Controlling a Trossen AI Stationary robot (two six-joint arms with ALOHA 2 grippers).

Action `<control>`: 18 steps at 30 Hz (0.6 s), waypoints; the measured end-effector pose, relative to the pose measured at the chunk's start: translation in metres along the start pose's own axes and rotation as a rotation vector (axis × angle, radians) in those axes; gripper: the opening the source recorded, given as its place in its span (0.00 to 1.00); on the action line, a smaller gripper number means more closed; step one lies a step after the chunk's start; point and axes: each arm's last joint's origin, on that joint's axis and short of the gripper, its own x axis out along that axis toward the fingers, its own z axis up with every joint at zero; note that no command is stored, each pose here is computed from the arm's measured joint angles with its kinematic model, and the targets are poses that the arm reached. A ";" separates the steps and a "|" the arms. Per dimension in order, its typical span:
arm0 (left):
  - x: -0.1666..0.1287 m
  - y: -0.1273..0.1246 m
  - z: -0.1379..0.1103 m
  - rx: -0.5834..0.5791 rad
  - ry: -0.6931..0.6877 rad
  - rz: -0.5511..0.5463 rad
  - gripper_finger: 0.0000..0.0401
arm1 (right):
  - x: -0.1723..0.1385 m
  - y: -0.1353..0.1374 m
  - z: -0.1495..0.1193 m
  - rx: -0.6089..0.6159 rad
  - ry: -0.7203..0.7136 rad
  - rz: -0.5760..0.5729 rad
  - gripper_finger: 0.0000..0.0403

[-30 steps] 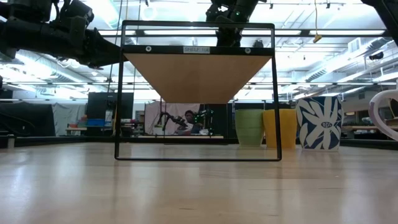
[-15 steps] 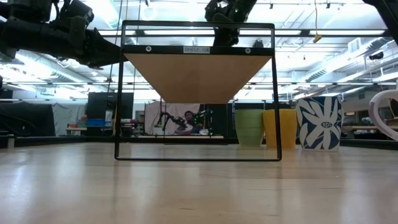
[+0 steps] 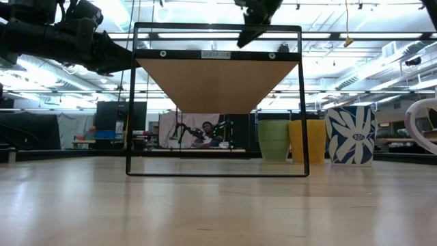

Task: Place coffee mugs
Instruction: Put the light blue mug on the shelf, then put the white mug on the shelf

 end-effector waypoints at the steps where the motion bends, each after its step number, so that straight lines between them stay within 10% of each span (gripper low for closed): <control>1: 0.000 0.000 0.000 0.000 0.000 0.000 0.43 | -0.004 -0.003 -0.002 -0.017 0.010 -0.025 0.32; 18: 0.000 0.000 -0.001 -0.020 0.013 -0.001 0.43 | 0.021 -0.078 -0.072 -0.025 0.221 -0.016 0.32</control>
